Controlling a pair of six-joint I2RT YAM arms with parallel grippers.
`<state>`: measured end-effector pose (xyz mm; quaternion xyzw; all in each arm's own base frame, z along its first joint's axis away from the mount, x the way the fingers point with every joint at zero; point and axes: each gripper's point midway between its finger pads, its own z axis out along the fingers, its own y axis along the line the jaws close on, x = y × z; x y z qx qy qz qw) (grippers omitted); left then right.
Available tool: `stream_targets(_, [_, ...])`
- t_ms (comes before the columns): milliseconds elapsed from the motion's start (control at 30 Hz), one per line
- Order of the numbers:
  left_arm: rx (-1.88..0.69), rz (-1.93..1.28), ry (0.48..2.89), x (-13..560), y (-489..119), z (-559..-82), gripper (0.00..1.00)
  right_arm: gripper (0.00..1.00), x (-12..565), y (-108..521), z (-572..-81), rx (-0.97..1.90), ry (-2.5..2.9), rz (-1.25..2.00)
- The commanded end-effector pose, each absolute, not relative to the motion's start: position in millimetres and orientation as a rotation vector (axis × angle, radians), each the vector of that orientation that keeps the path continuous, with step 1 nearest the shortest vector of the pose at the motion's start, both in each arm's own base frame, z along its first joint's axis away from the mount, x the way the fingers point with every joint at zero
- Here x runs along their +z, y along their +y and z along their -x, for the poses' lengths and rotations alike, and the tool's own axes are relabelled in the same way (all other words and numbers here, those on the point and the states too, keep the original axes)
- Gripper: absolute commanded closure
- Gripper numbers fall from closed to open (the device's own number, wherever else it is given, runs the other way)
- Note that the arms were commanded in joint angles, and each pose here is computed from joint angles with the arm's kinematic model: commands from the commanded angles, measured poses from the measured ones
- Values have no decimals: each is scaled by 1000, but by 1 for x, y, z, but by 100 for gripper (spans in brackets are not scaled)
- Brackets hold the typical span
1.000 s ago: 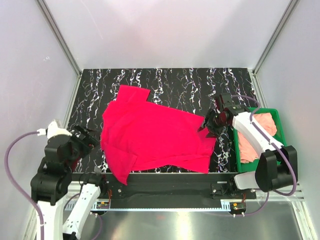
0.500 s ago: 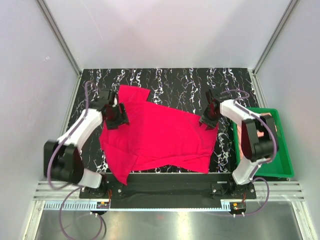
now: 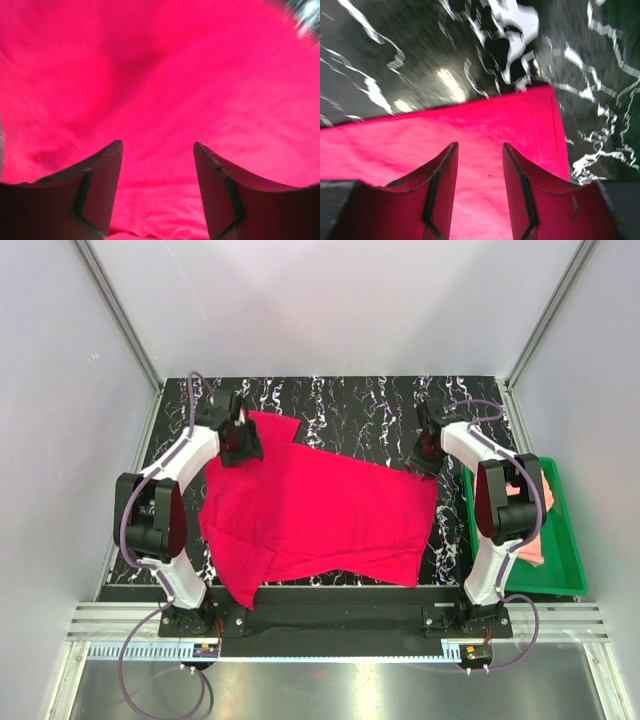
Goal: Fold and stack the t-shirts
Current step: Flatten the tshirt out
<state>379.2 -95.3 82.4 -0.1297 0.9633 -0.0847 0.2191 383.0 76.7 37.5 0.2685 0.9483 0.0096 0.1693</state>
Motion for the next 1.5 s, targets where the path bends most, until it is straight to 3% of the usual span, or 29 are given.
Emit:
stream_targets(0, [-163, 287, 2438, 138, -69, -443, 35, 52, 47, 70, -396, -4, 2695, -728])
stream_targets(33, [-167, 277, 2425, 149, -68, -455, 35, 51, 49, 72, -399, 6, 2695, -735])
stream_targets(233, [-283, 302, 2603, 89, -88, -462, 38, 52, 56, 88, -401, 118, 2719, -761])
stream_targets(567, [-326, 705, 2730, 41, -92, -371, 36, 52, 90, 104, -390, 281, 2692, -745])
stream_targets(700, [-342, 802, 2838, 24, -106, -306, 36, 52, 82, 104, -376, 293, 2712, -753])
stream_targets(833, [-377, 860, 2810, 40, -108, -261, 37, 51, 78, 104, -369, 299, 2717, -751])
stream_targets(1000, [-294, 809, 2804, 70, -87, -241, 35, 51, 79, 103, -360, 307, 2723, -741])
stream_targets(1067, [-342, 698, 2755, 92, -89, -251, 35, 51, 81, 104, -359, 311, 2724, -743])
stream_targets(1200, [-299, 482, 2520, 162, -73, -326, 27, 51, 85, 105, -359, 333, 2720, -763])
stream_targets(1267, [-296, 438, 2536, 164, -61, -361, 27, 50, 85, 108, -358, 352, 2735, -783])
stream_targets(1400, [-372, 231, 2439, 189, -57, -458, 42, 51, 92, 114, -363, 406, 2737, -826])
stream_targets(1467, [-397, 105, 2394, 189, -55, -487, 44, 51, 94, 115, -366, 411, 2745, -827])
